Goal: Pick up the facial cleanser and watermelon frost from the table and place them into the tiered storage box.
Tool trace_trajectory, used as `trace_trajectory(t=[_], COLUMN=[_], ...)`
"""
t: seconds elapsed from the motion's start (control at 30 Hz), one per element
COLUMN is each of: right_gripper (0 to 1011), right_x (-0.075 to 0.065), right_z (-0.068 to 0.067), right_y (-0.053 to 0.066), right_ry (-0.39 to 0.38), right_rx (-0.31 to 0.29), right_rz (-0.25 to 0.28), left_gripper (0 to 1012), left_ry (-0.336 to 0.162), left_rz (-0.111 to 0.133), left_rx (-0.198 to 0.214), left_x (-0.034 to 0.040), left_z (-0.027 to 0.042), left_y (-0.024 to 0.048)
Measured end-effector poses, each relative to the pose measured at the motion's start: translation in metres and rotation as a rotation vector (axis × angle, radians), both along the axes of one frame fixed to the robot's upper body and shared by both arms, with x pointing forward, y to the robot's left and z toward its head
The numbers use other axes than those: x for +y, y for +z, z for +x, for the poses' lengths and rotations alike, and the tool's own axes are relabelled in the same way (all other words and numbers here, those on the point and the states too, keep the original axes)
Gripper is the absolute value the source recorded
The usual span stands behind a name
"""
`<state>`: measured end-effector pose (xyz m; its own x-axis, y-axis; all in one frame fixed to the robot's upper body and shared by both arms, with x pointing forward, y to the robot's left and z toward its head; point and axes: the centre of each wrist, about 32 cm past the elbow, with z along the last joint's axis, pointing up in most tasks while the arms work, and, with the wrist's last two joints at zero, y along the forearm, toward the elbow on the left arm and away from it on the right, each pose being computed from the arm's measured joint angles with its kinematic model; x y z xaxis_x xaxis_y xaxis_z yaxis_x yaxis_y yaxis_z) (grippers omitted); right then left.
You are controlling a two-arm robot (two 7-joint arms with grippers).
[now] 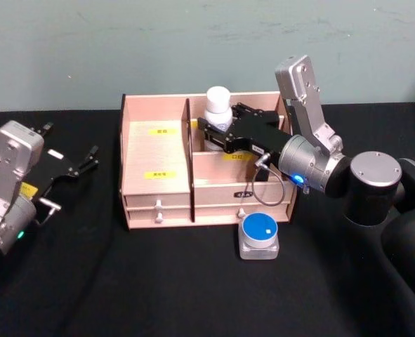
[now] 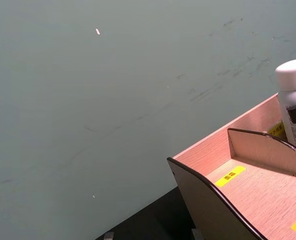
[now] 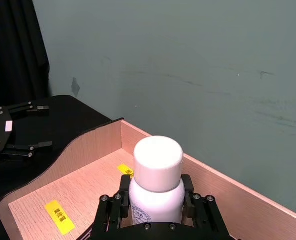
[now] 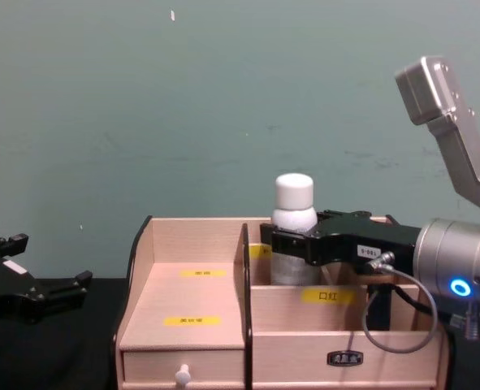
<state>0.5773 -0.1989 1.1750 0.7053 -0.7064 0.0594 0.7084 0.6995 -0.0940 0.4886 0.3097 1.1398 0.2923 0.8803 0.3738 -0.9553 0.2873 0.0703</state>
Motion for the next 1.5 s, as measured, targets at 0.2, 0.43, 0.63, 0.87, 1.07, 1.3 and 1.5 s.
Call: trace_trajectory(t=[0.2,0.43,0.63,0.87,1.07,1.3,1.5], right_gripper=[798,982,1002,1002,1002,1002,1002], right_x=[0.000,0.000,-0.003,-0.005,-0.011,-0.020,-0.027], right_z=[0.000,0.000,-0.001,-0.003,-0.010,-0.023,-0.041], right_y=[0.000,0.000,0.001,0.015,0.035,0.057,0.072], right_ry=[-0.001,-0.001,-0.003,0.007,0.021,0.024,0.018], right_rx=[0.000,0.000,0.000,-0.022,-0.051,-0.062,-0.053], right_rz=[0.000,0.001,0.014,0.024,0.026,0.006,-0.005], left_gripper=[1001,1001,1001,1001,1001,1001,1001], left_ry=[0.000,0.000,0.000,0.000,0.000,0.000,0.000], left_rz=[0.000,0.000,0.000,0.000,0.000,0.000,0.000], left_rx=[0.000,0.000,0.000,0.000,0.000,0.000,0.000], left_x=[0.0000,0.0000,0.0000,0.0000,0.0000,0.0000,0.0000], left_z=[0.0000,0.0000,0.0000,0.0000,0.0000,0.0000,0.0000], left_y=[0.0000,0.0000,0.0000,0.0000,0.0000,0.0000,0.0000])
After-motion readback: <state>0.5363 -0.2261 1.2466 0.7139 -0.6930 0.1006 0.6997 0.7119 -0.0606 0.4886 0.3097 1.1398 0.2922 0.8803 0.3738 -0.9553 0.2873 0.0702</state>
